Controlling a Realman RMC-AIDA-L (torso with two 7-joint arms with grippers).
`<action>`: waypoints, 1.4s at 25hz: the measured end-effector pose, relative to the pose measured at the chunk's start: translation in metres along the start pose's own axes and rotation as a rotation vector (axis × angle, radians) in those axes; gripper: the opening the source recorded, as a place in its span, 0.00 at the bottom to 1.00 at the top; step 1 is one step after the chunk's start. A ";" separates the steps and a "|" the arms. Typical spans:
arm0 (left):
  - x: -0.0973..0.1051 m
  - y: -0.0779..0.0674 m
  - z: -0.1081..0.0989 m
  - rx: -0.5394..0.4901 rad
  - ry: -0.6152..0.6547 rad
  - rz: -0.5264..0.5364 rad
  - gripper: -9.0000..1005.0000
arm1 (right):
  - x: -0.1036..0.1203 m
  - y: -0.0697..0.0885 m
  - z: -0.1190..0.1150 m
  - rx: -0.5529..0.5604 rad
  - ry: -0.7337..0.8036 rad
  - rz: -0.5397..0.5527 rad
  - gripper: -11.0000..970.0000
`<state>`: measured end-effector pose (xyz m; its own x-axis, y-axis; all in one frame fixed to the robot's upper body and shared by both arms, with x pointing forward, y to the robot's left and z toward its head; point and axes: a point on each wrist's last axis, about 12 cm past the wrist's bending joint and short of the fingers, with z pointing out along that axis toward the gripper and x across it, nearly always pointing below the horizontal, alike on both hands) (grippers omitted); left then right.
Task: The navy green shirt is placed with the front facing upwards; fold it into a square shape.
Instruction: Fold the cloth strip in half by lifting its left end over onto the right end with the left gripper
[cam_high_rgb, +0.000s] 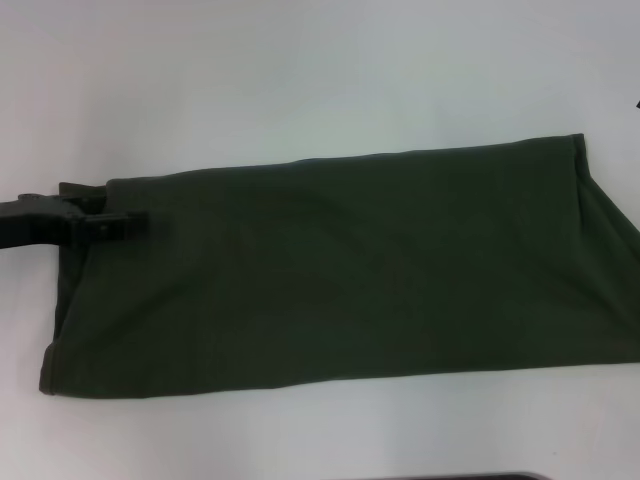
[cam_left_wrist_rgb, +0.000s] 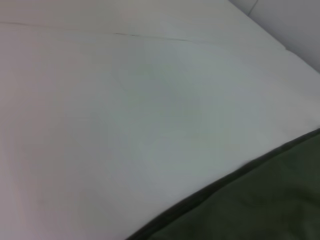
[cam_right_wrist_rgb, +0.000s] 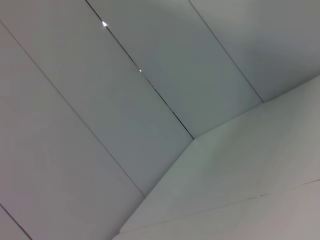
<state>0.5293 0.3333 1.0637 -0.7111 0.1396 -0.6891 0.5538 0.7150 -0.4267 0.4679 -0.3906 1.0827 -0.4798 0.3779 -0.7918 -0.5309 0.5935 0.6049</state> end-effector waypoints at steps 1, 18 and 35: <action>0.000 0.000 0.000 -0.004 0.001 0.000 0.86 | 0.000 0.000 0.000 0.000 0.000 0.000 0.53; -0.003 0.003 0.000 -0.027 0.001 -0.014 0.27 | 0.003 0.000 -0.004 0.008 -0.001 0.005 0.51; -0.010 0.004 0.003 -0.044 -0.017 -0.004 0.05 | 0.007 0.002 -0.001 0.001 0.000 0.006 0.51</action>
<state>0.5399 0.3332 1.0668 -0.7058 0.1255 -0.6972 0.5313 0.7448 -0.4038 0.4631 -0.3877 1.0780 -0.4832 0.3810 -0.7883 -0.5272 0.5922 0.6094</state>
